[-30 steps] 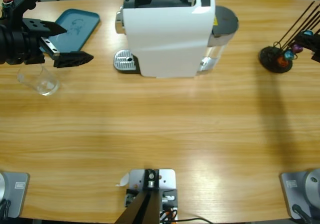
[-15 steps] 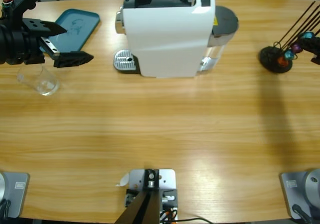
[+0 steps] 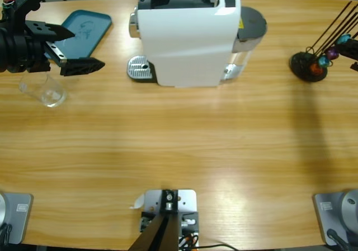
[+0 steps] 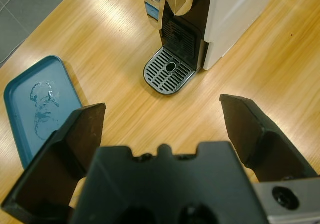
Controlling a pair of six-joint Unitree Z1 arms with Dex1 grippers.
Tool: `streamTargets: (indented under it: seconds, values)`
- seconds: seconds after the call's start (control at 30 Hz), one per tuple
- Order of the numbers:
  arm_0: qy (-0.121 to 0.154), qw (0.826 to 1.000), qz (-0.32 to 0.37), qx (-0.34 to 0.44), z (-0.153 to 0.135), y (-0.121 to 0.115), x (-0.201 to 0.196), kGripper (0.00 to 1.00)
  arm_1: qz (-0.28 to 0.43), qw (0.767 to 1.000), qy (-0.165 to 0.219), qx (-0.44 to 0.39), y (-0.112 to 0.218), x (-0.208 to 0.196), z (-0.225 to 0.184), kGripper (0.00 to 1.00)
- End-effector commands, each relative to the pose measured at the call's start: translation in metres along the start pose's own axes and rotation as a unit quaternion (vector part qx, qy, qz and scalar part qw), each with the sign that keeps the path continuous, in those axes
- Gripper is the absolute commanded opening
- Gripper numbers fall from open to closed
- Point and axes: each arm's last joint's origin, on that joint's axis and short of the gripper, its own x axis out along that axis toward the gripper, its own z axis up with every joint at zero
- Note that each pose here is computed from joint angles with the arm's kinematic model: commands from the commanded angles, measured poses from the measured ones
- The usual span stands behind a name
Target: Pour coffee
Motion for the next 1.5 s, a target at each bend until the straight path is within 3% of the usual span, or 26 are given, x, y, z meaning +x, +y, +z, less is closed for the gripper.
streamTargets:
  seconds: [0.03,0.3,0.7,0.8,0.87,1.0,1.17,1.4,1.5]
  values:
    - [0.024,1.000,-0.004,-0.006,-0.011,-0.006,0.010,0.991,0.010,1.000,-0.017,0.006,-0.002,-0.008,0.000,0.000]
    - [0.033,0.999,-0.013,-0.007,-0.016,-0.011,0.014,0.993,-0.023,0.999,-0.034,0.018,-0.006,-0.032,0.008,0.000]
    - [0.030,0.999,-0.020,-0.003,-0.016,-0.016,0.015,0.992,0.008,0.995,-0.091,0.026,0.005,-0.060,0.049,0.000]
    - [0.028,0.999,-0.020,-0.004,-0.015,-0.016,0.015,0.991,0.031,0.995,-0.097,0.019,0.011,-0.078,0.060,0.000]
    - [0.024,1.000,-0.019,-0.004,-0.014,-0.016,0.014,0.992,0.111,0.991,-0.068,-0.010,0.027,-0.087,0.061,0.000]
    - [0.004,1.000,-0.018,-0.003,-0.012,-0.015,0.001,0.991,0.255,0.962,-0.019,-0.098,0.055,-0.098,0.059,0.000]
    - [-0.011,0.999,-0.037,0.016,-0.016,-0.017,-0.025,1.000,0.409,0.886,0.013,-0.217,0.128,-0.106,0.084,0.000]
    - [-0.011,0.999,-0.037,0.022,-0.032,-0.017,-0.046,1.000,0.501,0.790,0.038,-0.352,0.233,-0.077,0.095,0.000]
    - [-0.009,0.999,-0.037,0.020,-0.036,-0.017,-0.046,1.000,0.528,0.760,0.044,-0.377,0.270,-0.067,0.092,0.000]
